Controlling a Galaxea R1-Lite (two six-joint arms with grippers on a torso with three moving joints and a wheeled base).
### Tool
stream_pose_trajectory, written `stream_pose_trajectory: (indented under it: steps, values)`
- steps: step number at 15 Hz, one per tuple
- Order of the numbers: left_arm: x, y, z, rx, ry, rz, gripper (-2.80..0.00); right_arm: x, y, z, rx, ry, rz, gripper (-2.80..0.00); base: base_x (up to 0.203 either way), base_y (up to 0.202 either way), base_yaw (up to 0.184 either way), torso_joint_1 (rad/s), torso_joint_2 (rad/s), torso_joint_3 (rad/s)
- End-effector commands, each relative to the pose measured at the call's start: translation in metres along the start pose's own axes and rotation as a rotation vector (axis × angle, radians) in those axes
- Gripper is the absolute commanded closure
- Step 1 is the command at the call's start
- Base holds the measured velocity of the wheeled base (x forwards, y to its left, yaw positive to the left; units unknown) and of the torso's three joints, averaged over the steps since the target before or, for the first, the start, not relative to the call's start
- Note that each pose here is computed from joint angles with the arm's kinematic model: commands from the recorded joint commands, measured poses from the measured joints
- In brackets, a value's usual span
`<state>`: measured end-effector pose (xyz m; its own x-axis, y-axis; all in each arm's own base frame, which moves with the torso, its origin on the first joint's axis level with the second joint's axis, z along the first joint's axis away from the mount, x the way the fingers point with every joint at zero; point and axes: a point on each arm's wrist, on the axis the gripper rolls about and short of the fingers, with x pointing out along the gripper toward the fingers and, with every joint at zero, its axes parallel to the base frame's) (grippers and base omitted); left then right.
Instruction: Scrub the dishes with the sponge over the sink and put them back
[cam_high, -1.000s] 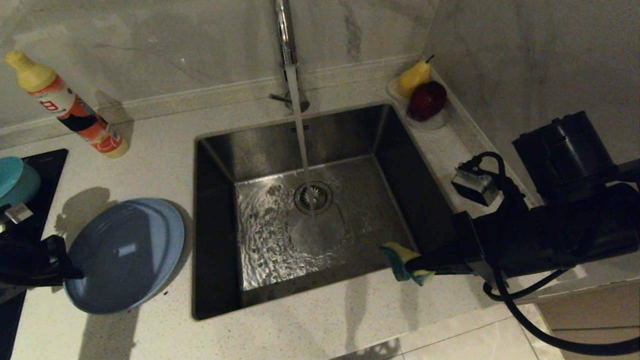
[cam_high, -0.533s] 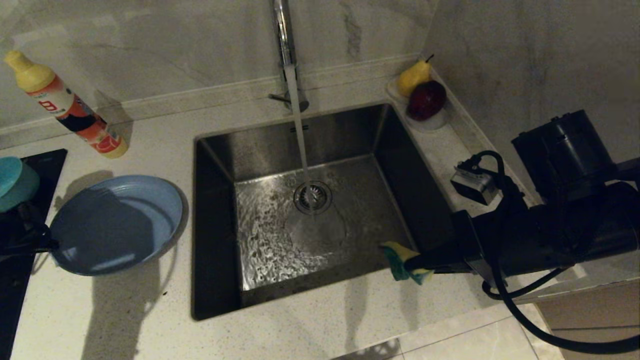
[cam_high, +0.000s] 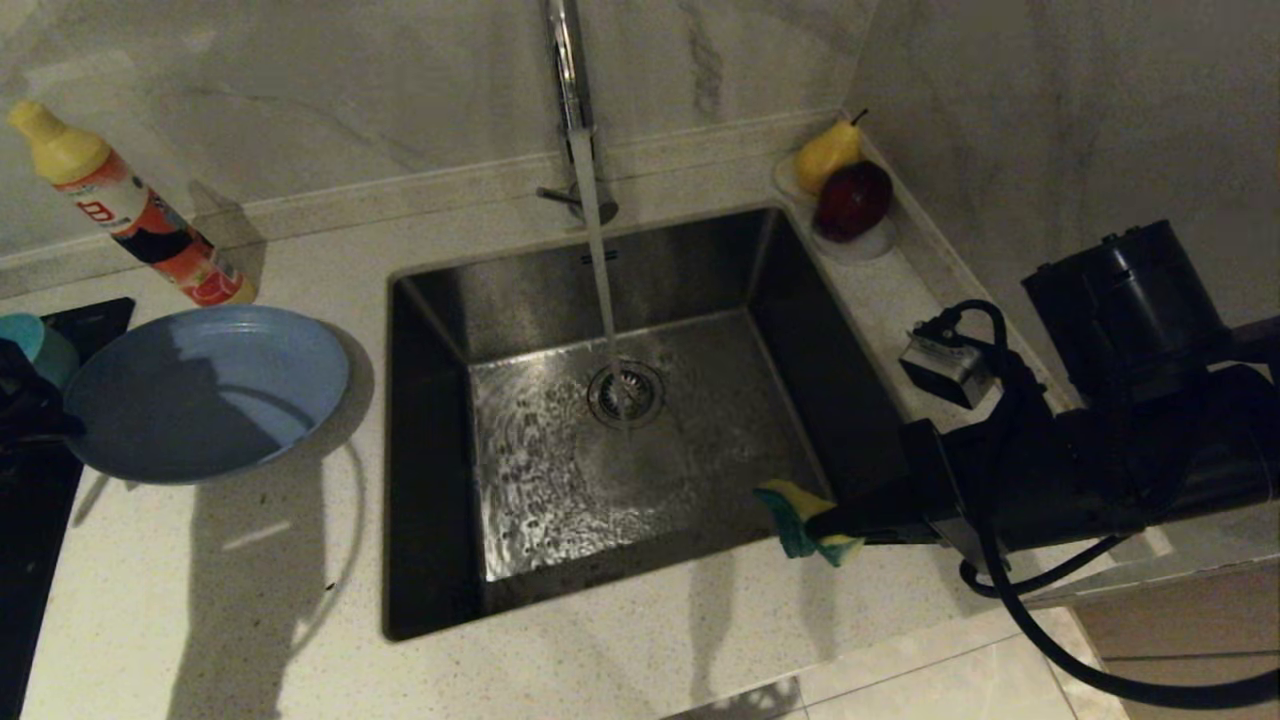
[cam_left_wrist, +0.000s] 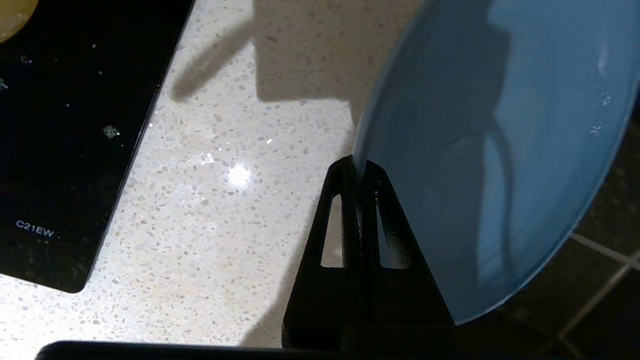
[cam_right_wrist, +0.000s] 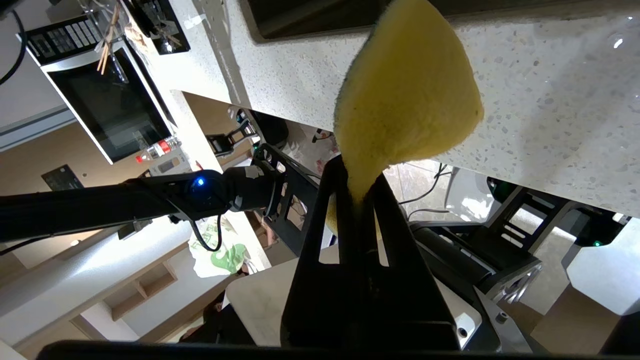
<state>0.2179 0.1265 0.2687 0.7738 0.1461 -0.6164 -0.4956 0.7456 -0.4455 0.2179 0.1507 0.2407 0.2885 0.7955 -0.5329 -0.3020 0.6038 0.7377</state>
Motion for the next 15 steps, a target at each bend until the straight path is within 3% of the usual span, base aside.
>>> stream_pose_trajectory:
  steps: [1,4,10,15]
  values:
    - [-0.005,-0.002,0.001,0.000,-0.015,-0.007,0.00,-0.002,0.002,0.000,-0.002,-0.003,0.008,0.00,0.000,0.000,0.000,0.000,0.00,0.000]
    - [-0.005,0.001,0.003,0.007,-0.024,0.015,0.00,-0.006,0.005,-0.001,-0.009,-0.015,0.015,0.00,0.000,0.000,0.000,0.000,0.00,0.000]
    - [0.025,0.023,-0.026,0.040,0.133,0.081,0.00,-0.006,0.005,-0.001,-0.008,-0.012,0.016,0.00,0.000,0.000,0.000,0.000,0.00,0.000]
    - [0.048,0.034,-0.034,0.034,0.212,0.127,0.00,-0.004,0.003,0.000,-0.004,-0.007,0.012,0.00,0.000,0.000,0.000,0.000,0.00,0.000]
